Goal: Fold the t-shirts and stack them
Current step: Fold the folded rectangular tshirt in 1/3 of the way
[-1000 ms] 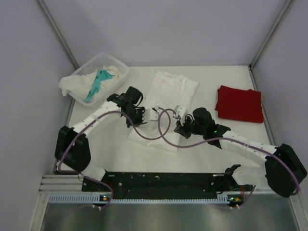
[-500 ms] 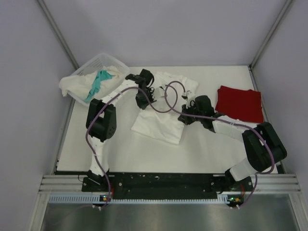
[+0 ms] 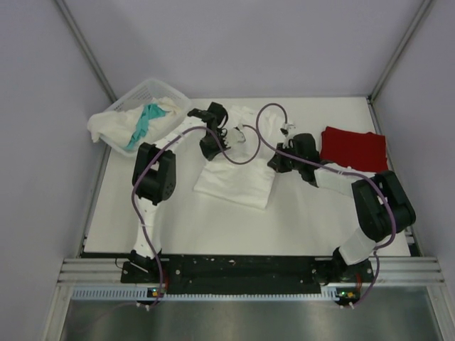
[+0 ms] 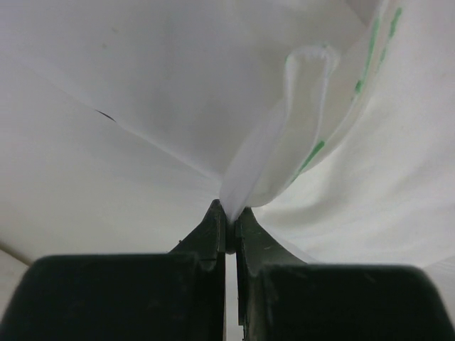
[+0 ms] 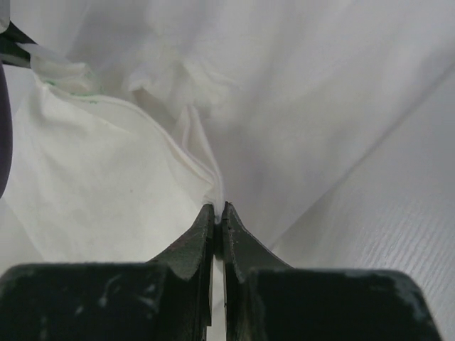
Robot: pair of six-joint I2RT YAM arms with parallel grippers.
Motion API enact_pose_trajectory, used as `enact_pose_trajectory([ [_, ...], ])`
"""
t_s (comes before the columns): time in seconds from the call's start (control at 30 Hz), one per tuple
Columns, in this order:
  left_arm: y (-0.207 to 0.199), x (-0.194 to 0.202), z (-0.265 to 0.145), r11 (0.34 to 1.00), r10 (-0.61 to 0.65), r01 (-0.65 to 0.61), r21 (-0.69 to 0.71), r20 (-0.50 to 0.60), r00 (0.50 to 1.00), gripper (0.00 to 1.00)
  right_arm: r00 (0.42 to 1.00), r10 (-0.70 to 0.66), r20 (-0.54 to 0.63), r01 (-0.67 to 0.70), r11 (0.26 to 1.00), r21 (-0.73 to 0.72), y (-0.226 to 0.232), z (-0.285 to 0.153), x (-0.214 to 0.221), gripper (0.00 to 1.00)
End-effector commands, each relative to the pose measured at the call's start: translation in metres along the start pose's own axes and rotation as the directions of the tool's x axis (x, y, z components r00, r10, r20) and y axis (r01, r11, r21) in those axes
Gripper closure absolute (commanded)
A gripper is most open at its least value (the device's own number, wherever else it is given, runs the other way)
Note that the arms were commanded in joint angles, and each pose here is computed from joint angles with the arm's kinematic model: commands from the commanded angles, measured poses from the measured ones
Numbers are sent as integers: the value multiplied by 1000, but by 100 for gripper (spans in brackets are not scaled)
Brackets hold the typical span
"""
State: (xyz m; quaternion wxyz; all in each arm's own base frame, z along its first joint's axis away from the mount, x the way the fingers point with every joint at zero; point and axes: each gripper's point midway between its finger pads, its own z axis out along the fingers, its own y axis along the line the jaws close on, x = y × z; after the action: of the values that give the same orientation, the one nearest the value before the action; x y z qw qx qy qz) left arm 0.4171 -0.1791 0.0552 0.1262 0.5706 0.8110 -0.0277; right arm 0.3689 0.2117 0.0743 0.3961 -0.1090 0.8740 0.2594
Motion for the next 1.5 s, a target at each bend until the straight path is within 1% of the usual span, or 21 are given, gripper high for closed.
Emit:
enact_pose_trajectory([
  [0.0,18,-16,-12,998,-11,14,-62,55,998,100,987,37,154,-39,999,10,-9,1,-40,100],
  [0.23,28,-18,-6,995,-15,19,-97,45,999,100,989,76,127,-79,997,15,-17,13,-37,100],
  [0.27,30,-20,-5,995,-17,22,-101,51,999,98,989,78,126,-82,996,29,-20,14,-37,100],
  [0.4,37,-27,-4,990,-34,45,-133,81,996,82,987,101,121,-113,988,101,-36,17,-35,100],
  [0.53,60,-40,-8,969,-59,90,-231,141,988,65,977,154,147,-174,975,137,-52,19,-43,94],
  [0.7,116,-47,-40,881,-103,184,-436,203,974,50,966,171,193,-212,953,217,-84,9,-61,72],
  [0.73,126,-44,-49,867,-116,204,-455,214,970,49,968,153,200,-196,957,216,-84,4,-66,66],
  [0.8,134,-43,-67,857,-131,235,-458,247,960,48,979,62,197,-101,975,198,-76,-5,-80,58],
  [0.87,121,-46,-81,890,-108,216,-401,276,955,51,986,-43,163,21,991,135,-56,-15,-84,56],
  [0.9,102,-49,-83,927,-64,166,-337,294,954,53,980,-118,159,102,989,105,-44,-22,-87,56],
  [0.93,82,-47,-83,955,-10,97,-282,297,955,53,961,-223,165,214,974,72,-26,-33,-88,56],
  [0.97,56,-51,-88,978,56,17,-209,340,939,53,931,-333,153,330,943,43,-11,-39,-79,55],
  [1.0,32,-45,-85,986,124,-72,-153,359,925,53,880,-449,158,454,891,4,4,-47,-72,54],
  [1.07,-7,-32,-86,970,244,-221,-105,393,887,53,753,-641,146,657,743,-125,36,-59,-35,52],
  [1.1,-26,-24,-82,957,287,-279,-79,403,869,52,655,-741,148,754,632,-178,45,-65,-17,51],
  [1.13,-39,-17,-83,944,320,-321,-69,415,852,52,616,-777,126,780,580,-237,52,-71,6,50],
  [1.17,-53,-8,-78,928,357,-370,-55,422,833,52,526,-841,127,833,479,-276,57,-75,24,49],
  [1.2,-63,-1,-75,910,394,-412,-53,424,816,52,466,-876,121,858,414,-305,59,-76,40,49],
  [1.3,-95,23,-57,866,456,-499,-12,425,782,51,331,-938,100,891,276,-360,66,-76,78,48],
  [1.37,-102,31,-47,849,485,-528,-13,416,769,50,274,-959,77,906,231,-356,65,-72,89,48],
  [1.47,-105,37,-32,842,503,-540,-11,381,776,49,240,-970,49,916,209,-342,62,-62,97,48],
])
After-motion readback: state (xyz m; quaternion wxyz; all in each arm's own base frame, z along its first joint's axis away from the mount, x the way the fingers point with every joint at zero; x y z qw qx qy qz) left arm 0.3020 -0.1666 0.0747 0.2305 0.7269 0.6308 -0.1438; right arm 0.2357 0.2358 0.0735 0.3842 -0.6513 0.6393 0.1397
